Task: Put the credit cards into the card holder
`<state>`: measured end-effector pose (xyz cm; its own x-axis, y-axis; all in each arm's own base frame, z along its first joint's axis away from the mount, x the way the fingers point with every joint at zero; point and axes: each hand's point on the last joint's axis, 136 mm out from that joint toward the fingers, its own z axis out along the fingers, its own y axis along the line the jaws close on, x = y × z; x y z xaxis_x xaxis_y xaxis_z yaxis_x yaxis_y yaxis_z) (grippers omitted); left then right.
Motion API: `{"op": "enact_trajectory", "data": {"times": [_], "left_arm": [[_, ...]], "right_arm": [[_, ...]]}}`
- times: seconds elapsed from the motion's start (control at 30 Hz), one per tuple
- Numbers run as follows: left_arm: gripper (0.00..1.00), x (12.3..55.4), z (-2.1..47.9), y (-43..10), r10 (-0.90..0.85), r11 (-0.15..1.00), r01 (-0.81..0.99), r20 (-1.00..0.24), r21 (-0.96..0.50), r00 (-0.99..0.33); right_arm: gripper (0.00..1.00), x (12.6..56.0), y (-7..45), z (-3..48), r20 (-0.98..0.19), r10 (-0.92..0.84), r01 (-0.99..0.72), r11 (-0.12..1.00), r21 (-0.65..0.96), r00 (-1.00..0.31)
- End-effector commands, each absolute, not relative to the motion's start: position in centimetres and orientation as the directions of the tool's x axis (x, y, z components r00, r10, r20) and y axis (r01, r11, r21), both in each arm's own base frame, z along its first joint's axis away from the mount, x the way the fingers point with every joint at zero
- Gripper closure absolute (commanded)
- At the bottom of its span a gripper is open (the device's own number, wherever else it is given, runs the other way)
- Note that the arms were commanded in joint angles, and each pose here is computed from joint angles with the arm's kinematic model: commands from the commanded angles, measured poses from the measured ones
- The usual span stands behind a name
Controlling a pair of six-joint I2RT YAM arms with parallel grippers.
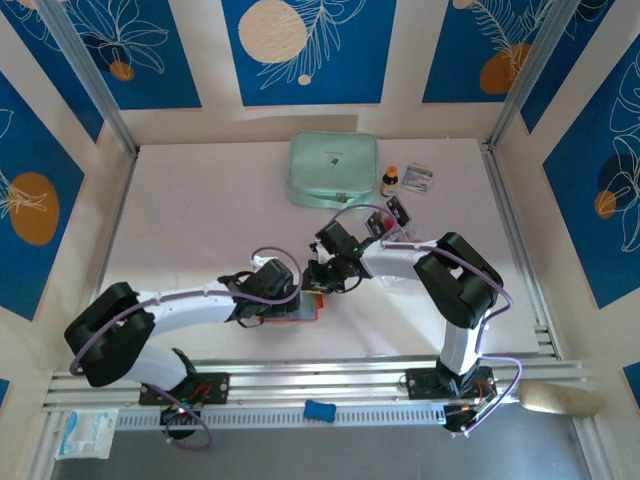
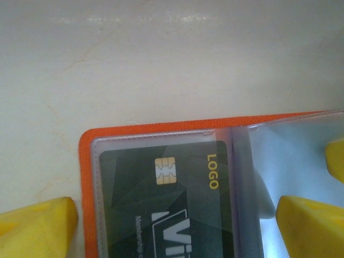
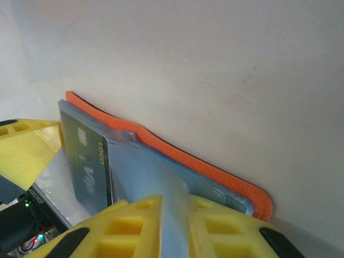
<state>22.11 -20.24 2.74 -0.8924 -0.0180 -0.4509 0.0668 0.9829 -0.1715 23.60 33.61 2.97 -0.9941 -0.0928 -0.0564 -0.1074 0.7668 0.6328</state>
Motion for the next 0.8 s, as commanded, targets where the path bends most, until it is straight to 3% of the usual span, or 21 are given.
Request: {"op": "enact_trajectory", "data": {"times": [0.0,0.13,0.23,0.77], "left_arm": [[0.03,22.3,4.6,-20.1,-0.050,0.979,0.054,-0.488,-0.197,-0.871],[0.00,22.6,6.8,-19.3,-0.079,0.977,0.042,-0.536,-0.210,-0.840],[0.00,22.8,8.2,-18.6,-0.103,0.974,0.032,-0.566,-0.225,-0.818],[0.00,22.6,11.4,-14.9,-0.198,0.962,-0.024,-0.637,-0.270,-0.745]], "right_arm": [[0.75,23.1,35.6,6.7,-0.083,-0.123,-0.145,0.696,0.703,-0.989],[0.60,22.8,36.1,8.2,-0.103,-0.124,-0.160,0.680,0.715,-0.987],[0.54,22.4,36.6,8.8,-0.108,-0.132,-0.169,0.673,0.720,-0.985],[0.52,22.2,40.7,8.9,-0.090,-0.155,-0.172,0.675,0.717,-0.984]]}}
